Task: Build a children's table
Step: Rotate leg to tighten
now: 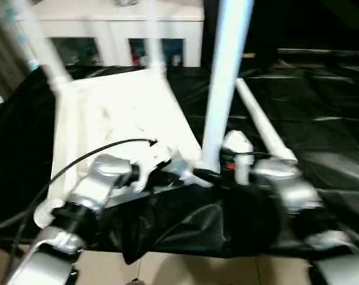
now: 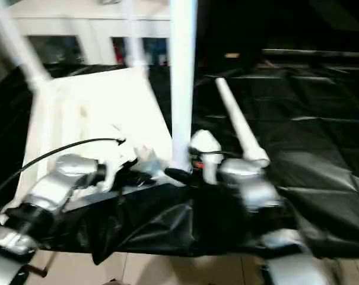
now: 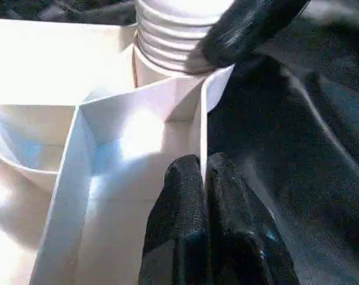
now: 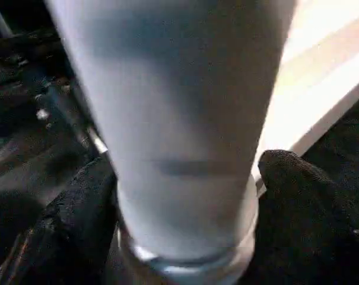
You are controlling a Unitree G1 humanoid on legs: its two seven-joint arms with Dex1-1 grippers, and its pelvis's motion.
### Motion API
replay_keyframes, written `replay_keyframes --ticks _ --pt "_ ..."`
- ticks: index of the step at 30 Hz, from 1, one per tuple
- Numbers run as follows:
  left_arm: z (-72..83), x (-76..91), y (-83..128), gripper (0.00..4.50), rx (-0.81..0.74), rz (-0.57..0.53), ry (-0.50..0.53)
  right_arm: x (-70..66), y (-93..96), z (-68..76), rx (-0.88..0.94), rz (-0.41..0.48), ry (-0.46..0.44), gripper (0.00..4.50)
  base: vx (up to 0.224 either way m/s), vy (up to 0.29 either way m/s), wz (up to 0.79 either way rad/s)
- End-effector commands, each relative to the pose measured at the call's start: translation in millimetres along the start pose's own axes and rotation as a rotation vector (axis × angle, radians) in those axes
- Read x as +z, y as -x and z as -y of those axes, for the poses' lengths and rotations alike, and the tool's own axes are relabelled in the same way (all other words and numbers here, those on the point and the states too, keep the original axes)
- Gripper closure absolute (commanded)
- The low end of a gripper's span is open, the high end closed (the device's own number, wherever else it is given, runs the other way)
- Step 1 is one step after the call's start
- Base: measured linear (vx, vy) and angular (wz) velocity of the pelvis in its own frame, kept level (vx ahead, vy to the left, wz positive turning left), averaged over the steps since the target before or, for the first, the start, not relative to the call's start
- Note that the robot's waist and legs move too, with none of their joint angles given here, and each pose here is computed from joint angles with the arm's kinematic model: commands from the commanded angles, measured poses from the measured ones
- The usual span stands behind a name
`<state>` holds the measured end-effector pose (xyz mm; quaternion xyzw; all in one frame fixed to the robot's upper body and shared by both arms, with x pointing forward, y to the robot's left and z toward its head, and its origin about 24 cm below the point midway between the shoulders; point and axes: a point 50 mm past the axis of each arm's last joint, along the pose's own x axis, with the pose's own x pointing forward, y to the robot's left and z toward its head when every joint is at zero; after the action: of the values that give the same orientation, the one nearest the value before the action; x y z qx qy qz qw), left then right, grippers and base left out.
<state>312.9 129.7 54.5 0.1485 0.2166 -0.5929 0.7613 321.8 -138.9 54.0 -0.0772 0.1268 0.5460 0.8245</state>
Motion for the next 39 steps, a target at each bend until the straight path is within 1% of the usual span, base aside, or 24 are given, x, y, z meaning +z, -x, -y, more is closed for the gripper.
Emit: replay_keyframes --ticks 1,8,11,12,14,16,18,20,21,22,23,24,25,27,28,29,30,31,33,34,36,37,38,39 --pt "7.0 7.1 -1 4.5 -0.089 0.022 -0.027 2.2 4.3 -1.8 0.046 -0.006 0.001 0.66 0.0 0.0 0.0" --pt "8.5 6.2 1 4.5 -0.097 0.024 -0.031 3.2 2.4 -4.0 0.072 -0.004 -0.013 1.37 0.0 0.0 0.0" --pt "8.9 6.3 1 4.5 -0.096 0.026 -0.032 3.4 -0.8 -7.2 0.079 0.004 -0.02 1.51 0.0 0.0 0.0" --pt "8.9 6.8 1 4.5 -0.093 0.028 -0.031 2.8 -2.1 -8.7 0.082 0.01 -0.032 1.67 0.0 0.0 0.0" --pt "8.3 8.0 0 4.5 -0.083 0.036 -0.032 1.4 -3.6 -9.9 0.076 0.017 -0.042 1.71 0.0 0.0 0.0" --pt "4.0 9.9 -2 4.5 -0.029 0.04 -0.027 -4.0 -7.9 -8.1 0.004 0.013 -0.054 1.75 0.0 0.0 0.0" --pt "-2.9 12.0 -7 4.5 0.058 0.039 -0.006 -11.6 -14.9 0.7 -0.169 -0.005 -0.085 1.75 0.0 0.0 0.0" --pt "-9.8 16.7 -14 4.5 0.148 0.049 0.017 -20.6 -21.4 8.2 -0.35 -0.04 -0.144 1.76 0.0 0.0 0.0" --pt "-11.6 19.5 -18 4.5 0.178 0.055 0.026 -23.9 -25.2 9.1 -0.407 -0.046 -0.184 1.76 0.0 0.0 0.0" --pt "-11.6 19.5 -18 4.5 0.178 0.055 0.026 -23.9 -25.2 9.1 -0.407 -0.046 -0.185 1.76 0.0 0.0 0.0" --pt "-13.0 23.4 -23 4.5 0.208 0.064 0.038 -25.7 -29.7 9.5 -0.465 -0.046 -0.215 1.76 0.0 0.0 0.0" --pt "-13.0 23.4 -23 4.5 0.208 0.064 0.038 -25.7 -29.7 9.5 -0.465 -0.046 -0.215 1.76 0.0 0.0 0.0" --pt "-14.6 29.5 -31 4.5 0.255 0.083 0.057 -26.8 -38.0 8.1 -0.525 -0.046 -0.256 1.76 0.0 0.0 0.0" --pt "-15.2 40.4 -46 4.5 0.317 0.115 0.087 -24.3 -55.8 1.8 -0.579 -0.051 -0.275 1.76 0.0 0.0 0.0" --pt "-15.2 40.4 -46 4.5 0.317 0.115 0.087 -24.3 -55.8 1.8 -0.579 -0.051 -0.275 1.76 0.0 0.0 0.0" --pt "-11.3 45.9 -56 4.5 0.304 0.128 0.084 -17.7 -68.7 -5.5 -0.537 -0.025 -0.263 1.41 0.0 0.0 0.0" --pt "-9.7 47.3 -58 4.5 0.292 0.132 0.076 -14.7 -72.5 -7.5 -0.516 -0.003 -0.263 1.41 0.0 0.0 0.0" --pt "-9.7 47.3 -58 4.5 0.292 0.132 0.076 -14.7 -72.5 -7.5 -0.516 -0.003 -0.263 1.41 0.0 0.0 0.0" --pt "-9.7 47.3 -58 4.5 0.292 0.132 0.076 -14.7 -72.5 -7.5 -0.516 -0.003 -0.263 1.02 0.0 0.0 0.0" --pt "-7.8 48.6 -60 4.5 0.272 0.14 0.065 -12.0 -74.7 -9.0 -0.49 0.018 -0.261 1.0 0.0 0.0 0.0" --pt "-4.8 46.6 -57 4.5 0.227 0.145 0.042 -9.6 -69.5 -7.5 -0.428 0.03 -0.216 0.85 0.0 0.0 0.0" --pt "-4.6 46.4 -57 4.5 0.224 0.145 0.042 -9.5 -69.1 -7.4 -0.424 0.03 -0.213 0.72 0.0 0.0 0.0" --pt "-3.9 45.6 -56 4.5 0.214 0.144 0.04 -9.3 -67.5 -7.1 -0.408 0.029 -0.201 0.72 0.0 0.0 0.0" --pt "-2.3 41.4 -51 4.5 0.175 0.134 0.024 -8.4 -57.6 -4.7 -0.349 0.034 -0.165 0.72 0.0 0.0 0.0"
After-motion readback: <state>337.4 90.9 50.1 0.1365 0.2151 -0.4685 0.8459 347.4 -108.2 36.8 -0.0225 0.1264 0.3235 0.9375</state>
